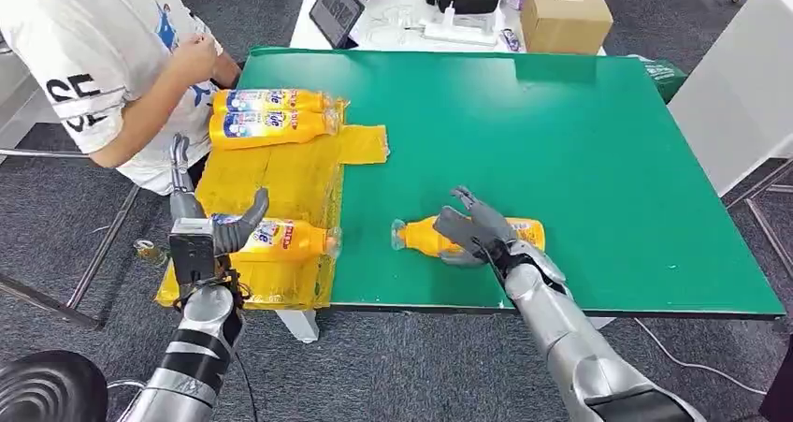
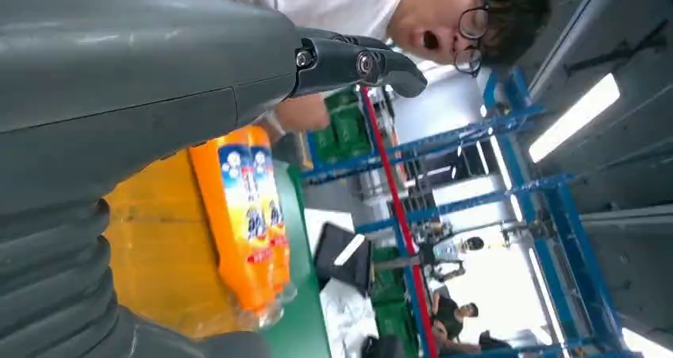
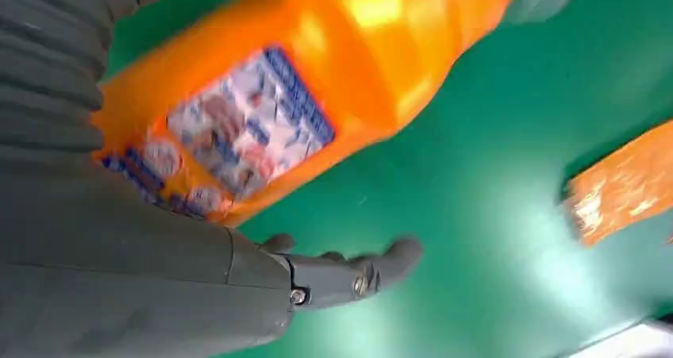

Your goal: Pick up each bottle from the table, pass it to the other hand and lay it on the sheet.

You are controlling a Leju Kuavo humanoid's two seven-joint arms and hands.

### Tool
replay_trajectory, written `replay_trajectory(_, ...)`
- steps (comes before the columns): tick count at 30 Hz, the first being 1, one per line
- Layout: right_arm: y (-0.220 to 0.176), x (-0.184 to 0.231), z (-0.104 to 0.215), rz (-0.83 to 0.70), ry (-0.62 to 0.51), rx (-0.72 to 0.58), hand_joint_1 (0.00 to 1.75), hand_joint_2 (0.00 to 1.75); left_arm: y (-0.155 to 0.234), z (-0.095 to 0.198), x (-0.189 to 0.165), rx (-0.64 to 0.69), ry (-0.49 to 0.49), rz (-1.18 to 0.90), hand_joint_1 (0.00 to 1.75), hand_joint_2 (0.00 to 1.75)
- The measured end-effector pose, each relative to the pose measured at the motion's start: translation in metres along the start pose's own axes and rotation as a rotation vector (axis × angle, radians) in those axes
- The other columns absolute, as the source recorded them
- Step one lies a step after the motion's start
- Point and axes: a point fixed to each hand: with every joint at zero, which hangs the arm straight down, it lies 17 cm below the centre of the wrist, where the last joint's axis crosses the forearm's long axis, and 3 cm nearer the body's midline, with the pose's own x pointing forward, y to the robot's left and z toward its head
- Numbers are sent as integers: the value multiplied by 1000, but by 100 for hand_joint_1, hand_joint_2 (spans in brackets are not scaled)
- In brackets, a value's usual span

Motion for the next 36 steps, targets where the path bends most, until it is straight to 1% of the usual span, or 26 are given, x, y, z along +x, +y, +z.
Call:
replay_trajectory(1, 3, 0, 1, -23, -10, 35, 0, 175, -2, 1, 0, -8, 3, 8, 0, 175)
replay_trajectory(4, 2, -1, 3, -42, -21, 85, 0, 175, -6, 3, -2, -18, 11, 17, 0, 175)
replay_trajectory(9, -4, -12, 7, -14, -10, 135, 0, 175, -12, 4, -3, -35, 19, 30, 0, 175)
replay_trajectory(14, -16, -23, 10, 35, 7, 142, 0, 175, -14, 6, -7, -42, 28, 29, 0, 175)
replay_trajectory(23, -27, -38, 17, 96, 31, 166, 0, 175, -17, 9, -11, -53, 41, 27, 0, 175)
replay_trajectory(36, -37, -55, 34, 139, 54, 204, 0, 175, -25, 15, -15, -79, 55, 35, 0, 175)
